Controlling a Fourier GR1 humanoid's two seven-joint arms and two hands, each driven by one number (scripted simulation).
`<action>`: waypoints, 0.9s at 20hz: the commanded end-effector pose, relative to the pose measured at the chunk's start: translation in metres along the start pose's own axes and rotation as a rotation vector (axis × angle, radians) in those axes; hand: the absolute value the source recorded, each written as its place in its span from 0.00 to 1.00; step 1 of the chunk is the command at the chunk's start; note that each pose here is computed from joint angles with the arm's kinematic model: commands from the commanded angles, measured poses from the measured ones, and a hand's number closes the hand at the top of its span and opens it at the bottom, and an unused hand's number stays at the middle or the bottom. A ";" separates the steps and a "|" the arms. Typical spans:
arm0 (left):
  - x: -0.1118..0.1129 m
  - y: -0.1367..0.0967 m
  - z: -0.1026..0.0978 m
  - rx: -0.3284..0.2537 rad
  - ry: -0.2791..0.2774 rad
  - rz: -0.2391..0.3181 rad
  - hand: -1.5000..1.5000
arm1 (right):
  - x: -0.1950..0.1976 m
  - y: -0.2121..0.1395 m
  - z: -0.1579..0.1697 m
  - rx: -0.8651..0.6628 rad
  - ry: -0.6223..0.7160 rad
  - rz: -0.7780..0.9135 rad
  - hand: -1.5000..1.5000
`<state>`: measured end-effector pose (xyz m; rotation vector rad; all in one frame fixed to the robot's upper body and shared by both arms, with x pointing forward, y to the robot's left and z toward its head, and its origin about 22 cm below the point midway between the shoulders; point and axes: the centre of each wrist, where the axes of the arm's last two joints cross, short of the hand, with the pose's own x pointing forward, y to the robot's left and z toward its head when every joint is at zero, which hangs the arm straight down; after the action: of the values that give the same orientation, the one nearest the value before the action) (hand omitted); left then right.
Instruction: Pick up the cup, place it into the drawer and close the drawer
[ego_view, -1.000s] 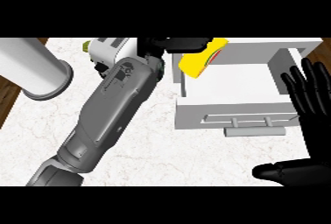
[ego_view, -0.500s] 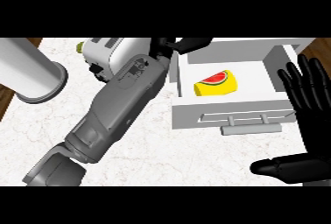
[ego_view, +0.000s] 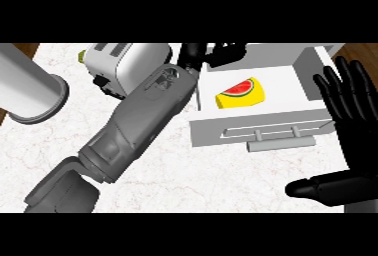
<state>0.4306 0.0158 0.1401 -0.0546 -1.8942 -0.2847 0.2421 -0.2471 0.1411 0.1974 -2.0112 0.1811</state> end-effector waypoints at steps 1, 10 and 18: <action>-0.007 0.003 -0.001 -0.012 0.004 -0.077 1.00 | 0.007 0.002 -0.003 0.009 -0.010 -0.011 0.00; -0.020 -0.002 0.011 -0.021 0.007 -0.023 0.00 | 0.000 0.009 -0.002 0.021 -0.026 -0.064 0.00; 0.011 -0.013 0.003 -0.009 -0.107 0.176 0.00 | 0.013 0.010 0.013 0.061 -0.002 -0.111 0.00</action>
<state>0.4243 0.0061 0.1422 -0.1511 -1.9481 -0.2287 0.2355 -0.2449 0.1425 0.3109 -2.0072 0.1618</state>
